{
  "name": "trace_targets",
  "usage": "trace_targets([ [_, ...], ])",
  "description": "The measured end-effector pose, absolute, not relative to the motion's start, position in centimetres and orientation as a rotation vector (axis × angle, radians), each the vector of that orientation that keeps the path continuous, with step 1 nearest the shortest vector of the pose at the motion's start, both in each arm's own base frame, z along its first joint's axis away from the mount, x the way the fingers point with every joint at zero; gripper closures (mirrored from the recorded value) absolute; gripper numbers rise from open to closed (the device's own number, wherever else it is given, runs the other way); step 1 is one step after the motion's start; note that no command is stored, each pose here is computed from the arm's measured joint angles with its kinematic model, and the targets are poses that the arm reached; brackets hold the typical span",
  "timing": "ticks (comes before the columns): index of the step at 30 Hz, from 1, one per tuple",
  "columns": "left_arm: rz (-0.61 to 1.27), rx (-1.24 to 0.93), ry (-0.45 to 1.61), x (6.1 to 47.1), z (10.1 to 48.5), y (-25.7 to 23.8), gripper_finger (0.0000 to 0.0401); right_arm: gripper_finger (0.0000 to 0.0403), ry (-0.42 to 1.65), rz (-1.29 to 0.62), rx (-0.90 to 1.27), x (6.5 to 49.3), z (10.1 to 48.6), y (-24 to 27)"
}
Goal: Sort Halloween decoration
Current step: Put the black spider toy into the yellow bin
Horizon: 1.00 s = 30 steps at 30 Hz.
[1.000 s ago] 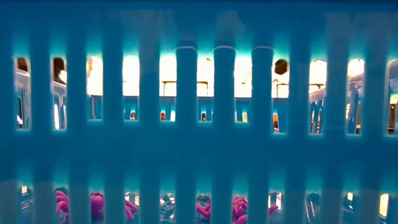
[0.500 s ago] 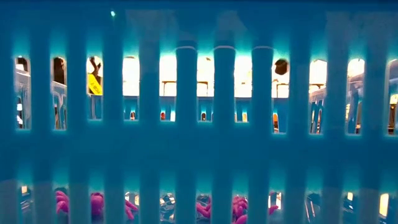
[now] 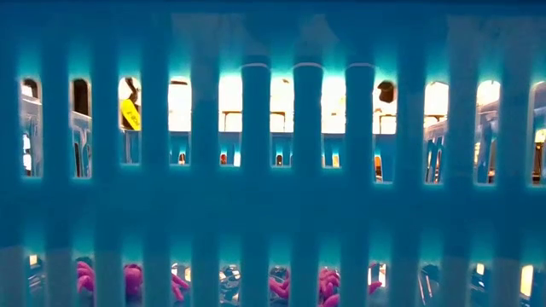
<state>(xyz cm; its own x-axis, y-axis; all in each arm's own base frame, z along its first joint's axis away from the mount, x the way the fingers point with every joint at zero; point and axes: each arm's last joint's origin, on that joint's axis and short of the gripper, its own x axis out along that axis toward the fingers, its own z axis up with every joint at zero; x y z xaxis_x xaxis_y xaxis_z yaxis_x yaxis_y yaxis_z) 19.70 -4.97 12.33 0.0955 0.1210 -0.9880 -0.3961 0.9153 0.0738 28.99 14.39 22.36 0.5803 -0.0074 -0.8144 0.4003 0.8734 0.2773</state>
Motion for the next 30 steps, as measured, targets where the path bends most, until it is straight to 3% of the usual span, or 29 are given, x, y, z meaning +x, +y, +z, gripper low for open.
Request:
trace_targets([
  [13, 0.382, -0.217, 1.336, 20.5, 16.6, -5.0, 0.0401, 0.0324, 0.933, -0.251, 0.463, 29.0, 22.3, 14.4],
  [19, 0.352, -0.339, 1.271, 20.6, 19.3, -6.2, 0.0401, 0.0324, 0.942, -0.257, 0.458, 28.9, 22.3, 14.3],
  [30, 0.114, -0.653, 1.142, 20.7, 22.5, -16.6, 0.0401, 0.0324, 0.942, -0.253, 0.407, 28.9, 22.2, 14.2],
])
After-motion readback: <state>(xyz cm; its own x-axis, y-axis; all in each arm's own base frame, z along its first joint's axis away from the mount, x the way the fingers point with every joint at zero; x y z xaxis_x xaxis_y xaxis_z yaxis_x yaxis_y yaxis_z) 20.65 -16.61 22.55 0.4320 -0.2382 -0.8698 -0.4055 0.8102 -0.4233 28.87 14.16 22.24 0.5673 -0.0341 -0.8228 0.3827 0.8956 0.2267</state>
